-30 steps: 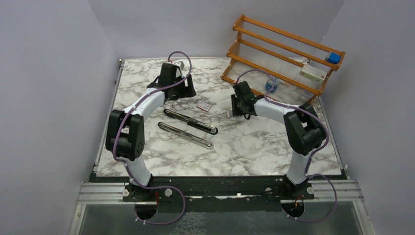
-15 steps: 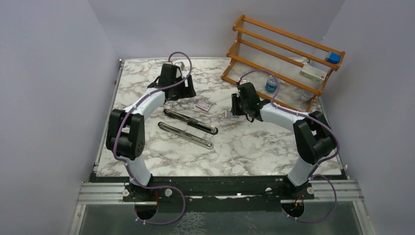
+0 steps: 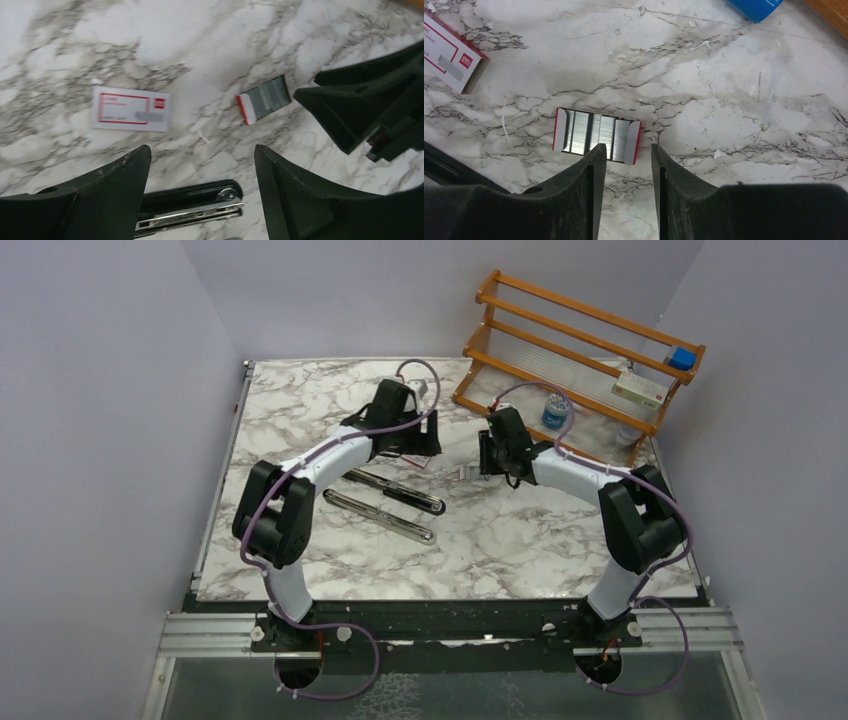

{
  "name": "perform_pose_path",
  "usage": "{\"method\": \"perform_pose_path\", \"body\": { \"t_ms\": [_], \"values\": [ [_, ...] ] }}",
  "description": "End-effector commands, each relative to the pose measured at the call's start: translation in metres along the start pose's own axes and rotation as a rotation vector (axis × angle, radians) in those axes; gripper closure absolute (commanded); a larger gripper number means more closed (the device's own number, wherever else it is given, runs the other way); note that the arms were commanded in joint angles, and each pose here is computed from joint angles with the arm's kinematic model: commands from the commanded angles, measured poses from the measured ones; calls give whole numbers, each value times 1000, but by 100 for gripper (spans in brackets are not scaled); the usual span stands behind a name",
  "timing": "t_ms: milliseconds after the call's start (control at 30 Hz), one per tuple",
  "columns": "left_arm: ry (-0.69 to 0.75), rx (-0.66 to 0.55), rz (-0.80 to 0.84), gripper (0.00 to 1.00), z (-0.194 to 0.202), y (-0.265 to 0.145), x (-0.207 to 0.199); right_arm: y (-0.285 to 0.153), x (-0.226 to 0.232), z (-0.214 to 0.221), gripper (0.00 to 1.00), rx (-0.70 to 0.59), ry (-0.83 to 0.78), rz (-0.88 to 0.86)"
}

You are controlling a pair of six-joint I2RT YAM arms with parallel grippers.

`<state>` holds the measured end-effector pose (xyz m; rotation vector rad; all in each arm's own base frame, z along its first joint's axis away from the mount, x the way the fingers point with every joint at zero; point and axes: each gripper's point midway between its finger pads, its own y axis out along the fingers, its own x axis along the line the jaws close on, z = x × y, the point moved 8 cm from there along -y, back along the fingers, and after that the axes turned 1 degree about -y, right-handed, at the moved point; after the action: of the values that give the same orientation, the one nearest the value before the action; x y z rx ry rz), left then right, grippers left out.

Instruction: Load the staples into the stapler

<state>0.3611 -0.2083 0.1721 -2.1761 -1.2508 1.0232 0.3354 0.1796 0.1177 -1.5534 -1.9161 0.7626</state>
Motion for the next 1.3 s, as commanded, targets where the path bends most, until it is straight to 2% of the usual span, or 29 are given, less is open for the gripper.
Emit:
{"method": "perform_pose_path", "body": {
  "t_ms": [0, 133, 400, 633, 1033, 1267],
  "values": [
    [38, 22, 65, 22, 2, 18, -36, 3, -11, 4, 58, 21, 53, -5],
    [40, 52, 65, 23, 8, 37, -53, 7, -11, 10, 56, 42, 88, -96],
    [44, 131, 14, 28, 34, 69, -59, 9, -20, 13, 55, 51, 112, -103],
    [17, 173, 43, 33, 44, 89, -59, 6, -23, 16, 55, 47, 134, -140],
    [20, 138, 10, 35, 43, 88, -53, -12, -23, 1, 55, -31, 114, -153],
    [-6, 142, 29, 45, 46, 93, -54, -18, -20, -4, 58, -35, 131, -161]
  ]
}}
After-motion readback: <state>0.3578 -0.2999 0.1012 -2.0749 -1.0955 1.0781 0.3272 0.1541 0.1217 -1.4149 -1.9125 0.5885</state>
